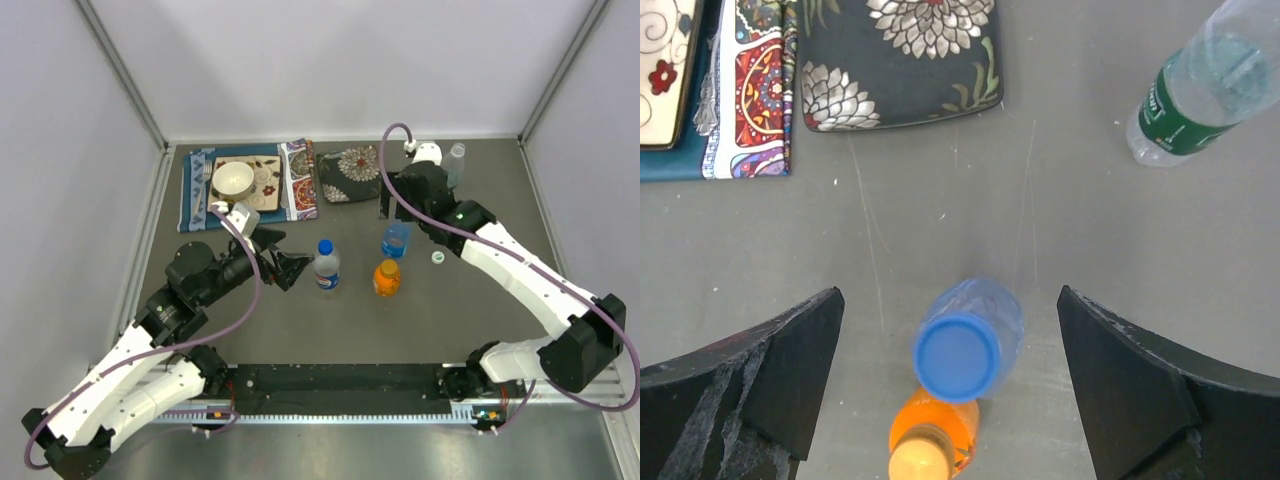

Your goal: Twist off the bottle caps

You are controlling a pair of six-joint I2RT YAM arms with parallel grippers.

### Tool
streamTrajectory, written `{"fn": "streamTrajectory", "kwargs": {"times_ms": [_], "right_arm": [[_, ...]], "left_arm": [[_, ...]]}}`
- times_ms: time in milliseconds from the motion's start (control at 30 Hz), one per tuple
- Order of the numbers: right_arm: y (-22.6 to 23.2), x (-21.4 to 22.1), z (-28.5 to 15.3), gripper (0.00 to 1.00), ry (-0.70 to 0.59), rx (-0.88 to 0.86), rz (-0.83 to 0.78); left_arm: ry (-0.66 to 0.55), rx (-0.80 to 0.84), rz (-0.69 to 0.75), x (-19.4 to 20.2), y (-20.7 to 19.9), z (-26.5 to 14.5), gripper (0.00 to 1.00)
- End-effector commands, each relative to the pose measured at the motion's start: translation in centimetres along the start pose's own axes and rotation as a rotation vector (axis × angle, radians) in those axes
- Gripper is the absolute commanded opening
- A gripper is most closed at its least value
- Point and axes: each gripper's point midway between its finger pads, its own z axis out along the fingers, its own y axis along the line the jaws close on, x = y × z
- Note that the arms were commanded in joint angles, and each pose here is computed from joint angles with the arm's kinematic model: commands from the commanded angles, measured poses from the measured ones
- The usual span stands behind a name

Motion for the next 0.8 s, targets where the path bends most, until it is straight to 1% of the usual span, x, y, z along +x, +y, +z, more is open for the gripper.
{"fn": "streamTrajectory", "kwargs": {"times_ms": [0, 133, 300, 367, 433, 533, 567, 667, 700, 767], "right_arm": [[0.4, 0.2, 0.8, 0.87, -0.008, 0.011, 0.036], [0.5, 0.8, 1.1, 0.79, 0.005, 0.004, 0.044], [0.6, 1.9, 1.3, 0.71, 0.030, -0.002, 0.042], [0.5, 2.4, 1.4, 0.66, 0.040, 0.001, 0.042], [0.4, 2.8, 1.5, 0.59, 0.048, 0.004, 0.039], [0.2, 2.9, 1.5, 0.53, 0.048, 0.007, 0.040], [0.2, 2.7, 1.3, 0.53, 0.040, 0.008, 0.041], [0.0, 1.2, 0.1, 0.46, -0.004, -0.003, 0.059], [0.1, 0.6, -0.3, 0.40, -0.023, -0.010, 0.065], [0.3, -1.5, -1.7, 0.34, -0.077, -0.036, 0.080]], "left_arm": [[-0.063, 0.037, 0.001, -2.2, -1.0, -0.1, 0.98], [-0.054, 0.042, 0.003, -1.9, -1.1, -0.2, 0.98], [-0.055, 0.040, -0.002, -1.8, -1.0, -0.4, 0.98], [-0.055, 0.043, -0.006, -1.7, -1.1, -0.4, 0.98], [-0.044, 0.042, -0.011, -1.3, -1.0, -0.3, 0.98], [-0.044, 0.042, -0.011, -1.3, -1.0, -0.3, 0.98], [-0.044, 0.045, -0.011, -1.3, -1.1, -0.3, 0.98], [-0.044, 0.043, -0.008, -1.4, -1.1, -0.3, 0.99], [-0.049, 0.041, -0.005, -1.6, -1.1, -0.3, 0.98], [-0.048, 0.039, -0.001, -1.7, -1.0, -0.2, 0.98]]}}
